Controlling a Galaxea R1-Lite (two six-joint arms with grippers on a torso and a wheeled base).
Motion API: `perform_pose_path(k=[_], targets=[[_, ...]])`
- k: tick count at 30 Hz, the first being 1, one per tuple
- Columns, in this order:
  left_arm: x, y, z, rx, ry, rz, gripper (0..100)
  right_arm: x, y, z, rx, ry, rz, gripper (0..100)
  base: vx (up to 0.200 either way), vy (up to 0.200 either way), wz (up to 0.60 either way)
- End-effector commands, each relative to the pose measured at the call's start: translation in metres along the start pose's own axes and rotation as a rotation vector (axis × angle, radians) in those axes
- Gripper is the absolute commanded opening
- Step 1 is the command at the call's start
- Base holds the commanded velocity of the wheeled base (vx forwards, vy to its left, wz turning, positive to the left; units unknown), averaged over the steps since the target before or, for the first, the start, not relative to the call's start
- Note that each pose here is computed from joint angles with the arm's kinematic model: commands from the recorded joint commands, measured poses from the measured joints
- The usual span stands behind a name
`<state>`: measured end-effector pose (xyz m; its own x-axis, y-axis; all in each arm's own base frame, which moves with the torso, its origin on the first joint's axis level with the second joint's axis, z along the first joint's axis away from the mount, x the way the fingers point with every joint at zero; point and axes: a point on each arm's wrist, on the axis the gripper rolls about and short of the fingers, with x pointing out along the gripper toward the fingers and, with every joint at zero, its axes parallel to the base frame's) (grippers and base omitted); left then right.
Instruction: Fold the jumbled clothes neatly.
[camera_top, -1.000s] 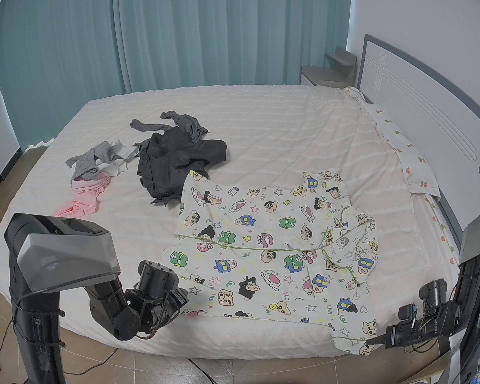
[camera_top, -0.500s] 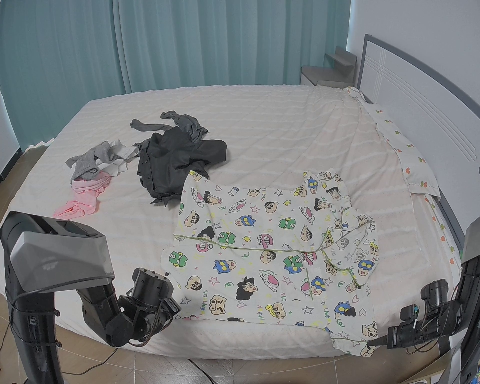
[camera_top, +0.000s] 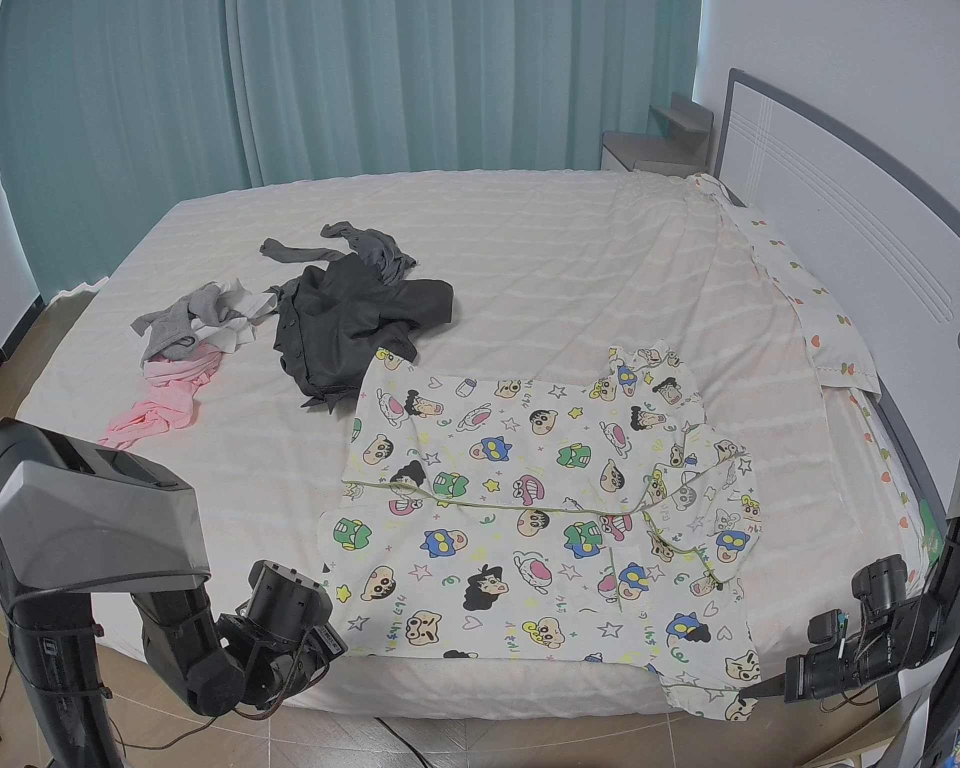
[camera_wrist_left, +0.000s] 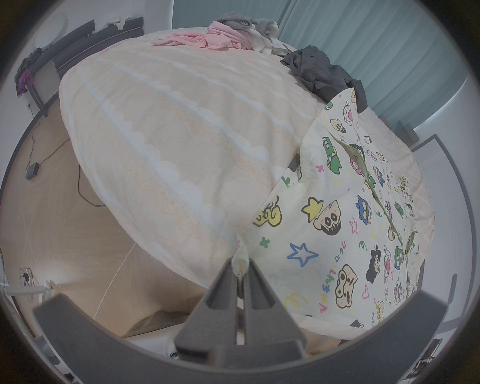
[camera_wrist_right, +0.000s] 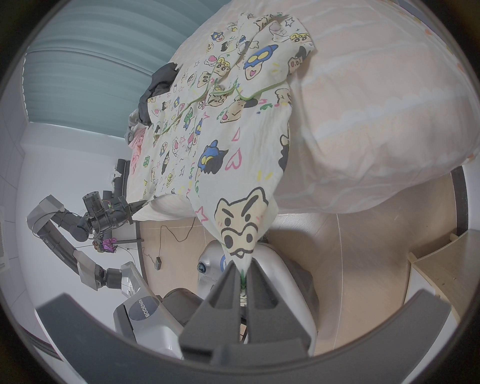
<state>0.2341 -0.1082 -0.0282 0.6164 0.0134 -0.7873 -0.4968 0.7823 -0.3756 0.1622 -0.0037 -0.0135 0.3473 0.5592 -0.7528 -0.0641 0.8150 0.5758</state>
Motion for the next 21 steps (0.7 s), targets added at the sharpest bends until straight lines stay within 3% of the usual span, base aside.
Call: perform_pose_path(k=[1,12,21], targets=[[-0.003,0.000,-0.001,-0.001,-0.002,-0.006,0,-0.004,0.001,-0.003,0.004,-0.007,-0.003,0,0.000,0.000,0.00],[-0.017,0.008,-0.012,0.010,0.029,0.001,0,-0.005,-0.002,-0.013,-0.020,0.067,-0.010,0,0.000,0.000,0.00],[-0.024,0.016,-0.014,0.011,0.038,0.015,0,-0.008,-0.002,-0.012,-0.027,0.047,-0.011,0,0.000,0.000,0.00]])
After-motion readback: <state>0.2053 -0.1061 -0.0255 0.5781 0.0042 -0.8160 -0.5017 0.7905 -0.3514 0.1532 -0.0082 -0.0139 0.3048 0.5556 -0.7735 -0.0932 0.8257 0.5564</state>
